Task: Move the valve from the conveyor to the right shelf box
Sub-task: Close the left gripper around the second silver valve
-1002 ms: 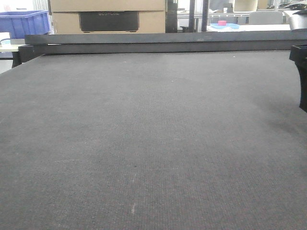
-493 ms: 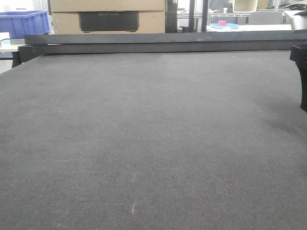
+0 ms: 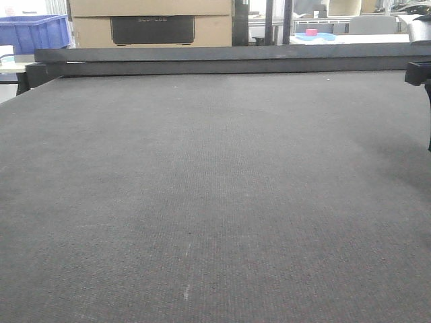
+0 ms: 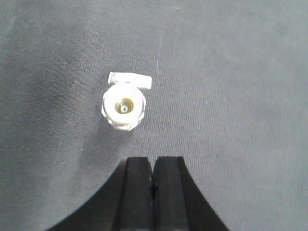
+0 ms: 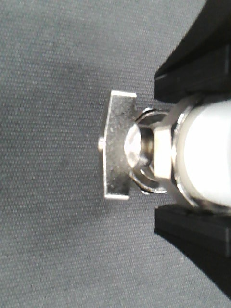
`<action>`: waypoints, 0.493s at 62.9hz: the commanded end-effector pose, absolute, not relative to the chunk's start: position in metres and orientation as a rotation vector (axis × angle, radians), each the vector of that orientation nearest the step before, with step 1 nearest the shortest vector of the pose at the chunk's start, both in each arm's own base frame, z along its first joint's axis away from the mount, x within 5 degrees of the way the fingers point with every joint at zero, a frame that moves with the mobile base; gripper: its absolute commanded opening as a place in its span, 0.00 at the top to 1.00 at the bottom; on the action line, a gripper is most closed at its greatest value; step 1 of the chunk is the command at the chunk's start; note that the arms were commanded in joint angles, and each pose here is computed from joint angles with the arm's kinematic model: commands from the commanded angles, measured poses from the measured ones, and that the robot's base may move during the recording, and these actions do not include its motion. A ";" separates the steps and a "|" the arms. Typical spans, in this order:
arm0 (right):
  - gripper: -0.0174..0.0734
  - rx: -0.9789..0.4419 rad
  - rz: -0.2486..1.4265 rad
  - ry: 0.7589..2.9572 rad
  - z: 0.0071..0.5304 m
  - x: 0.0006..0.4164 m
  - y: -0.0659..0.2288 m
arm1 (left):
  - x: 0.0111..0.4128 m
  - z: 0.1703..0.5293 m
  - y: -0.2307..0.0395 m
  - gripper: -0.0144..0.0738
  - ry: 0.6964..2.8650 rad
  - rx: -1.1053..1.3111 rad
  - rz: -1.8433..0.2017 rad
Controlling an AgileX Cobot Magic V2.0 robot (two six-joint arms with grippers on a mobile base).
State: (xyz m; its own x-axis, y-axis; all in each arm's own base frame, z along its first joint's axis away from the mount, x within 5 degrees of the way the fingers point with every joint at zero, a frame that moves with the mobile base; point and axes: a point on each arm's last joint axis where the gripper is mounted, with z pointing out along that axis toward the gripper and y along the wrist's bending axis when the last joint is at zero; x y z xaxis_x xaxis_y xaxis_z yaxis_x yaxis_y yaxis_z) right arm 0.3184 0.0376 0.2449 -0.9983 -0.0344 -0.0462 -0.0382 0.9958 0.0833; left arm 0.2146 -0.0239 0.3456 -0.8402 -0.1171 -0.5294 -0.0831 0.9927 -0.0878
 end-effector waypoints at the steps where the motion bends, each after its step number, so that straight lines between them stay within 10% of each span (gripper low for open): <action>1: 0.99 -0.035 0.156 3.076 0.247 0.320 0.038 | 0.225 0.344 -0.024 0.96 2.569 -0.154 -0.079; 17: 0.99 -0.035 0.156 3.076 0.247 0.320 0.038 | 0.254 0.329 -0.027 0.91 2.666 0.005 -0.009; 31: 0.99 -0.035 0.156 3.076 0.247 0.320 0.038 | 0.273 0.321 -0.025 0.46 2.690 0.064 0.078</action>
State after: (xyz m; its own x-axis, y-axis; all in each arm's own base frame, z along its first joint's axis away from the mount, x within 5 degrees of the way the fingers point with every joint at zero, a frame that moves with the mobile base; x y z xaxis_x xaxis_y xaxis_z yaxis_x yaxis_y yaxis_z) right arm 0.3184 0.0377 0.2449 -0.9984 -0.0340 -0.0461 -0.0378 0.9957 0.0844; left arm 0.2667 -0.0277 0.3197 -0.9056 0.0339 -0.4228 0.0237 0.9993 0.0293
